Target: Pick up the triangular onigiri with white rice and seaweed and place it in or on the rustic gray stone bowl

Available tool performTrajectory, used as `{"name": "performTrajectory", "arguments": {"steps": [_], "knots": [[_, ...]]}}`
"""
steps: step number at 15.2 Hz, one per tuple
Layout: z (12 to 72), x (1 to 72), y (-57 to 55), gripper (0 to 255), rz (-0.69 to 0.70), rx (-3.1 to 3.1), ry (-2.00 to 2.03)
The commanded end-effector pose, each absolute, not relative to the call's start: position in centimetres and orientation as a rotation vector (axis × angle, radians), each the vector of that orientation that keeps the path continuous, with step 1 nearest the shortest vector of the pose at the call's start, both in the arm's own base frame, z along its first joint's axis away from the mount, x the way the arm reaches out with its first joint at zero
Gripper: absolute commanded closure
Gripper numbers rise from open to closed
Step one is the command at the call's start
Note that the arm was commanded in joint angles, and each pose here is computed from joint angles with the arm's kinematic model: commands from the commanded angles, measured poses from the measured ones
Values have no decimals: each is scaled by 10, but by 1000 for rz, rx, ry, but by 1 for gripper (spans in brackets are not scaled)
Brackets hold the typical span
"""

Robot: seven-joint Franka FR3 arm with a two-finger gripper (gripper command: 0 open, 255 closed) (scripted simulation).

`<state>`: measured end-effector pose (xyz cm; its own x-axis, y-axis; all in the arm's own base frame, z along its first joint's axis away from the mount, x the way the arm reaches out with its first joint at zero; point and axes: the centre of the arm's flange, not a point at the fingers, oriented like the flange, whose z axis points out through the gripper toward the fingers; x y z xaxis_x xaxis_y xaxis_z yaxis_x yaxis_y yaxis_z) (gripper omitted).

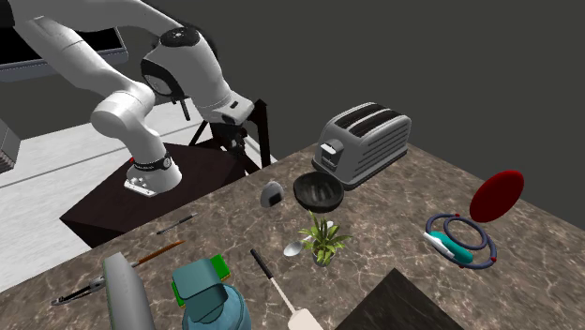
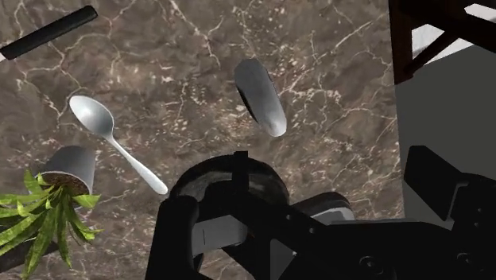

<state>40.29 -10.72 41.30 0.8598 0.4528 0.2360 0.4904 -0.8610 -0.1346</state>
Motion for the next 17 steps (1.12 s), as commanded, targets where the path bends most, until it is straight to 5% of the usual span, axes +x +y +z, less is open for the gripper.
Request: {"name": "performTrajectory", "arguments": {"steps": [1, 9, 17], "knots": [[390, 418, -113, 0, -302, -2782, -857], [294, 479, -112, 0, -316, -2493, -1284], [256, 481, -97, 0, -316, -2490, -1288]]}}
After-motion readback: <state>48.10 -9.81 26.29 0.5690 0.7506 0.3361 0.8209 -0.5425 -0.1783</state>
